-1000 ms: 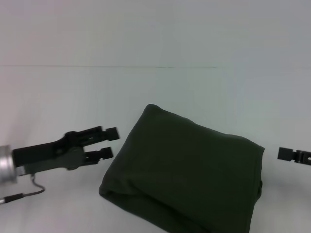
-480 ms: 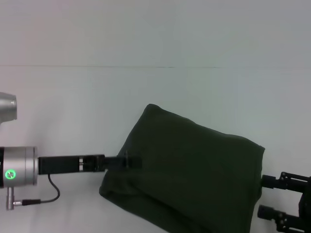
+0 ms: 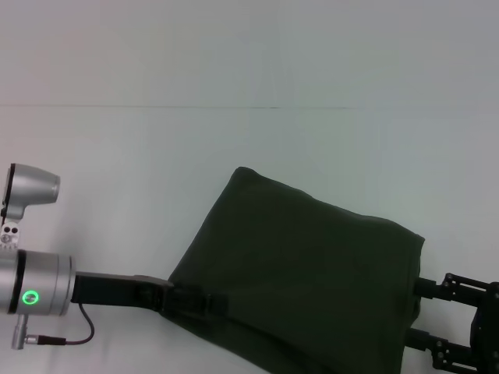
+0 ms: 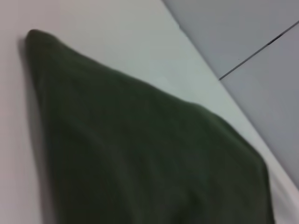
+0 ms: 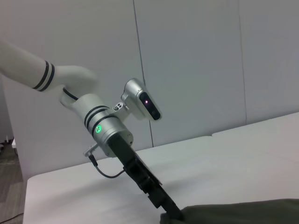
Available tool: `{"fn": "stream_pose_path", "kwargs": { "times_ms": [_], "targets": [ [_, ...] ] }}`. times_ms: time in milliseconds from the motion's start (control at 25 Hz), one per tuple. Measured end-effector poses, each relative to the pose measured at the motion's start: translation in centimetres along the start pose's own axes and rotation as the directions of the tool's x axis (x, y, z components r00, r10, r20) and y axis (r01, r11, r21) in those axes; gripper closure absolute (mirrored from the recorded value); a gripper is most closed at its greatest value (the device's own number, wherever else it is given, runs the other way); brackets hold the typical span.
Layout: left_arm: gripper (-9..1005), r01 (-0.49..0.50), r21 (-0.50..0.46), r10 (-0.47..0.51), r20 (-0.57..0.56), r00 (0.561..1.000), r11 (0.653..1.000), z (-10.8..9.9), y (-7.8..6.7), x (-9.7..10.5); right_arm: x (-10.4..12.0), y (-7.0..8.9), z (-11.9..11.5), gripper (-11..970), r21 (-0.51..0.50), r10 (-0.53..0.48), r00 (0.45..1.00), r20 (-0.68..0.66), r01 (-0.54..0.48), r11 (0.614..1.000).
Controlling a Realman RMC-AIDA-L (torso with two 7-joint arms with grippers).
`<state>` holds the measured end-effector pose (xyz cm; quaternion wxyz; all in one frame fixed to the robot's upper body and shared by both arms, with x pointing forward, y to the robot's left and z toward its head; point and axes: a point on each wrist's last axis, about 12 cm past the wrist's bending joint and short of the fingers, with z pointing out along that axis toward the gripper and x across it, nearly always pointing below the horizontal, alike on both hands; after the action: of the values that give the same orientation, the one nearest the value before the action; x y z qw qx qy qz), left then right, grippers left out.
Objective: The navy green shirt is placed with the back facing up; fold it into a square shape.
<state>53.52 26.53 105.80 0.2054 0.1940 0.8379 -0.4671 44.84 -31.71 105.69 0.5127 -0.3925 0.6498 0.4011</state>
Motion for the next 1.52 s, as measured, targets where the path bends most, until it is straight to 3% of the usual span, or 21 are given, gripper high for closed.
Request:
{"fn": "stream_pose_path", "kwargs": {
  "times_ms": [280,520,680,840,1080,1320,1520],
  "targets": [
    [117,0.002,-0.042,-0.002,-0.014,1.0,0.999,-0.2,0.4,-0.2,0.0,0.0,-0.2,250,0.01,0.004,1.0,0.006,-0.004,1.0],
    [116,-0.005,0.018,0.003,0.1,0.995,1.0,-2.2,-0.8,-3.0,0.0,0.0,-0.3,249,0.013,0.009,1.0,0.008,-0.009,1.0],
    [114,0.08,-0.063,-0.071,0.134,0.988,0.995,-2.2,-0.4,-5.4,0.1,0.0,-0.2,249,0.016,0.022,1.0,0.008,-0.022,1.0],
    [113,0.145,-0.178,-0.12,0.143,0.982,0.973,-1.4,0.3,-7.6,0.2,0.1,0.0,249,0.015,0.025,1.0,0.009,-0.025,1.0],
    [114,0.15,-0.237,-0.114,0.158,0.981,0.96,1.2,-0.1,-9.8,0.3,0.2,0.0,249,0.016,0.028,1.0,0.009,-0.029,0.999],
    [114,0.112,-0.298,-0.076,0.13,0.989,0.948,4.5,-0.3,-10.0,0.2,0.1,0.1,250,0.013,0.034,0.999,0.011,-0.034,0.999],
    [115,0.108,-0.341,-0.059,0.151,0.987,0.934,5.3,0.0,-9.8,0.2,0.1,0.2,250,0.01,0.036,0.999,0.009,-0.036,0.999]
  ]
}}
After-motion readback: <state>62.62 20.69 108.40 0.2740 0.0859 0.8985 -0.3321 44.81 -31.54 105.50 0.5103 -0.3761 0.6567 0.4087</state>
